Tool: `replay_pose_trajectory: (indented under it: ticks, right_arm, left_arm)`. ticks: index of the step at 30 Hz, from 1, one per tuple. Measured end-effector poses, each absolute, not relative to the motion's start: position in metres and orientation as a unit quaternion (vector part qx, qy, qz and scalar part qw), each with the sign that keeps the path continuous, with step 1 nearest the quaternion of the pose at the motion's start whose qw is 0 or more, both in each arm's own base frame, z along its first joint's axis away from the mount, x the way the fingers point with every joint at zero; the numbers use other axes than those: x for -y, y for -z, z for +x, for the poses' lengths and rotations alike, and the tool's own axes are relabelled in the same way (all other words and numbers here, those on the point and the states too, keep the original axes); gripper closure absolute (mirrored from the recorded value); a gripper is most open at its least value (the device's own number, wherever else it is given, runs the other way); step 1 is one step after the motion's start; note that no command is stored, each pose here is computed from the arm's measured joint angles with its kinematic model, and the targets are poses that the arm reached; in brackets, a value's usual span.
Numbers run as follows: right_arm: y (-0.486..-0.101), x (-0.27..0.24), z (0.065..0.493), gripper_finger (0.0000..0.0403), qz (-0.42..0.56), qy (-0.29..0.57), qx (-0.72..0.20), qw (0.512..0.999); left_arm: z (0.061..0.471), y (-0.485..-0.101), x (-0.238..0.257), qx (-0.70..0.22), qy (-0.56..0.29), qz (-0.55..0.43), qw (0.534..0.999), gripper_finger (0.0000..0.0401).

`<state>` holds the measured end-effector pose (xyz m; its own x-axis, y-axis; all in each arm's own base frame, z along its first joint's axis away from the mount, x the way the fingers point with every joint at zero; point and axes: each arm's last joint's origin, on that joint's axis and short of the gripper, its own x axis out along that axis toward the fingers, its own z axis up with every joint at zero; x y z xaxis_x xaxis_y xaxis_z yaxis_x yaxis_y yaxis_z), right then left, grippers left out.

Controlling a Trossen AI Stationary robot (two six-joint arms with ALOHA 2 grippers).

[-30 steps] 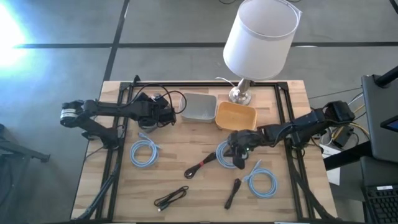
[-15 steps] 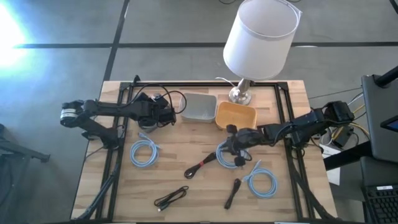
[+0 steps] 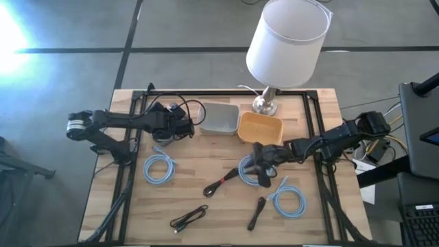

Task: Pick & Place USB Port
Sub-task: Put the top right blue HDMI cable into the gray bin

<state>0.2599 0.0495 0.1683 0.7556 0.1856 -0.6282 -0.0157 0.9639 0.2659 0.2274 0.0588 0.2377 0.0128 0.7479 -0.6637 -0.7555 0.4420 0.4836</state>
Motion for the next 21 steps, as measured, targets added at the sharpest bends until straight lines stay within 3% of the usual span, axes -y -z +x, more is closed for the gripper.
replay_pose_trajectory:
  ticks: [6, 21]
  right_arm:
    - [-0.16, -0.061, 0.257, 0.025, 0.212, -0.015, -0.37, 0.904]
    - [-0.123, -0.074, 0.26, 0.0234, 0.192, 0.007, -0.433, 0.88]
  left_arm:
    - [0.228, -0.238, -0.059, -0.462, -0.529, -0.005, 0.712, 0.0218]
    - [0.228, -0.238, -0.059, -0.459, -0.529, -0.006, 0.714, 0.0218]
